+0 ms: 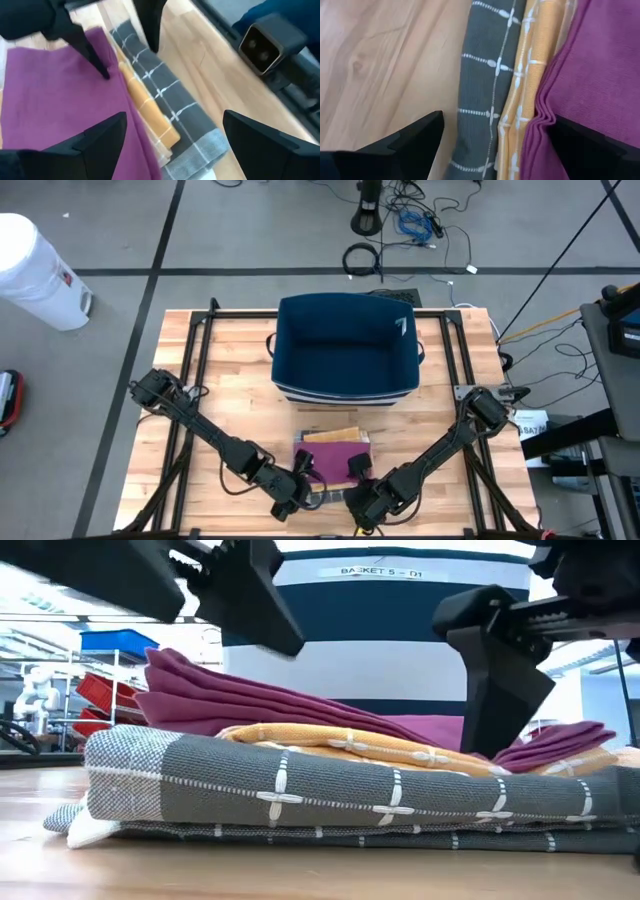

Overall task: Fold towel
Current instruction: Put the stacked towels into the blue bin

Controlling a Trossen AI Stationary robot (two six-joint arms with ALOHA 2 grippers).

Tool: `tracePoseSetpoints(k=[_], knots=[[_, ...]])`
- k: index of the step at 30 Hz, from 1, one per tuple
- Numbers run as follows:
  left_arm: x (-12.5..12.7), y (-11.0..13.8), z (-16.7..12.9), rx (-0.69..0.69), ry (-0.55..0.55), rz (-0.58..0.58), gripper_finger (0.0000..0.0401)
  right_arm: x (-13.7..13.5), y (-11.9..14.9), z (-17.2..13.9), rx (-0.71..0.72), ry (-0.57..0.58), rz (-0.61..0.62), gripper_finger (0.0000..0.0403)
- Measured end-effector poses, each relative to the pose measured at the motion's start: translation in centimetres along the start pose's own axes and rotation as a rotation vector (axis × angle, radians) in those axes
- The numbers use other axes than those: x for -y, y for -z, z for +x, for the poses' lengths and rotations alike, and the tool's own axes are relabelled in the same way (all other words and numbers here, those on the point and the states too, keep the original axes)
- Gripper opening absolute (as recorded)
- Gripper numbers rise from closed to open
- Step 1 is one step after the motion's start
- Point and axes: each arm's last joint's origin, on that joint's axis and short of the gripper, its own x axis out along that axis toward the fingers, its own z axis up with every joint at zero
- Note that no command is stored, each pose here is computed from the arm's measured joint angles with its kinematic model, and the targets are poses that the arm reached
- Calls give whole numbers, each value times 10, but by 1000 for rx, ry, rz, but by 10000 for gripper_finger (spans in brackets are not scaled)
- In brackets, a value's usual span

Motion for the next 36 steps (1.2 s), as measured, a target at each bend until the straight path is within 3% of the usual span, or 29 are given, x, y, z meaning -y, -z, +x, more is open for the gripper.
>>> tracePoseSetpoints(k=[7, 13, 21, 26, 34, 36], knots=[[5, 19, 26, -62, 11, 4, 338, -1, 3, 9, 7, 95, 8, 342], [7, 25, 36, -66, 1, 6, 338, 3, 2, 11, 32, 179, 30, 308], [6, 23, 36, -49, -13, -36, 338, 13, 1, 16, 14, 199, 46, 221], [4, 24, 36, -54, -79, -56, 338, 23, -1, 19, 3, 212, 65, 160], [-12, 24, 39, -43, -166, -144, 338, 44, -5, 27, -3, 244, 160, 38], [-17, 23, 39, -36, -174, -156, 338, 46, -6, 28, 4, 242, 173, 35]])
